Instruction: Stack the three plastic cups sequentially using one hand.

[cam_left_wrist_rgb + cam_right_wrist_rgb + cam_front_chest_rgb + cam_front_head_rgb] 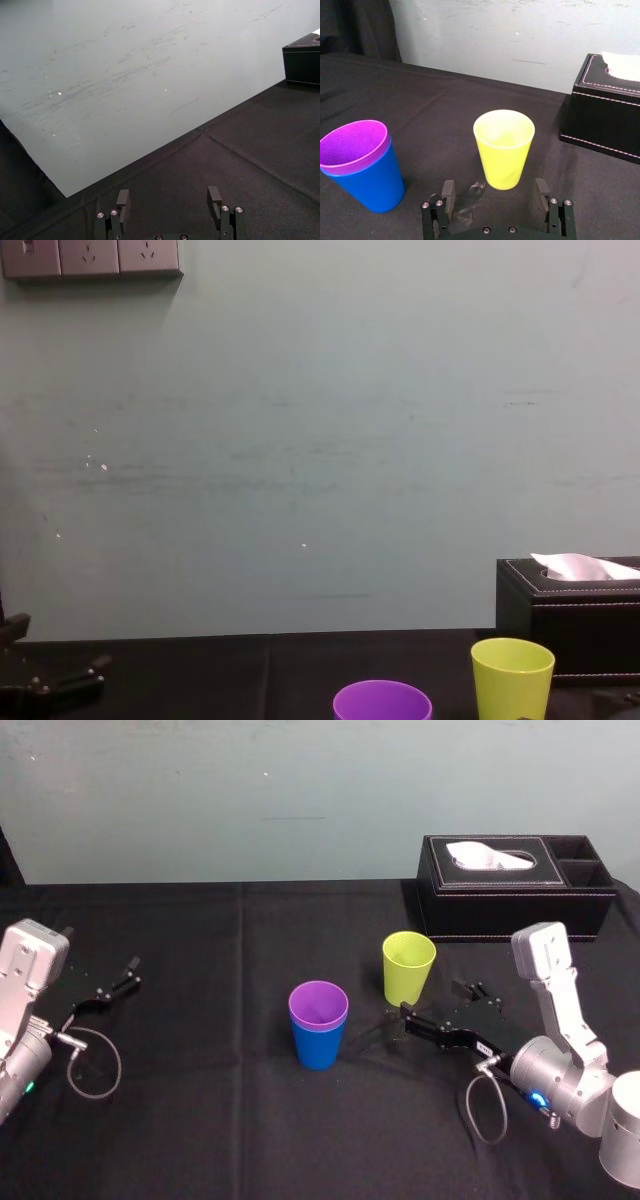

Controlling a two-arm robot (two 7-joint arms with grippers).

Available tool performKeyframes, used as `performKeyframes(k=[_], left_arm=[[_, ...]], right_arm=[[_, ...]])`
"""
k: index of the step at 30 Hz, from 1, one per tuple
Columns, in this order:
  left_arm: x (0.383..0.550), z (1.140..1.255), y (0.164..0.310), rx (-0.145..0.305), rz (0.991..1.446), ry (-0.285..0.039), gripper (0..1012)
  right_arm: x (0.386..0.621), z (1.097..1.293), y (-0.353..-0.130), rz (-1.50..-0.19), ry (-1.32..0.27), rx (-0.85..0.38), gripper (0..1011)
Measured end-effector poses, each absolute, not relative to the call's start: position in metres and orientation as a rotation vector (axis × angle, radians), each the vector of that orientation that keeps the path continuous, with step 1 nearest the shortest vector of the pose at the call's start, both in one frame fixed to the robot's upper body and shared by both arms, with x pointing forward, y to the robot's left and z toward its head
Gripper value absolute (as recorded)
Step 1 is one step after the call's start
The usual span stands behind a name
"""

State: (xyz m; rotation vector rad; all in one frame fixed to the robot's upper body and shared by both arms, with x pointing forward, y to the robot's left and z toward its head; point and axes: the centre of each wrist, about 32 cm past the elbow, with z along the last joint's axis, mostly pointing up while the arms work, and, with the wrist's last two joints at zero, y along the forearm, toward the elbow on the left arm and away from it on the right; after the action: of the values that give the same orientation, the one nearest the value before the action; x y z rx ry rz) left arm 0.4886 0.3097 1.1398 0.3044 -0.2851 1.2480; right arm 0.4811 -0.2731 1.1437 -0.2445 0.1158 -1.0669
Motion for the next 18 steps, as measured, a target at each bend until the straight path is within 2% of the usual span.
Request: performKeyframes(k=[18], left_arm=[[0.489, 1.14, 0.31, 0.304, 1.248, -0.285, 1010]], right_arm=[[0.496, 1.145, -0.265, -1.081, 0.124, -0.247, 1003]])
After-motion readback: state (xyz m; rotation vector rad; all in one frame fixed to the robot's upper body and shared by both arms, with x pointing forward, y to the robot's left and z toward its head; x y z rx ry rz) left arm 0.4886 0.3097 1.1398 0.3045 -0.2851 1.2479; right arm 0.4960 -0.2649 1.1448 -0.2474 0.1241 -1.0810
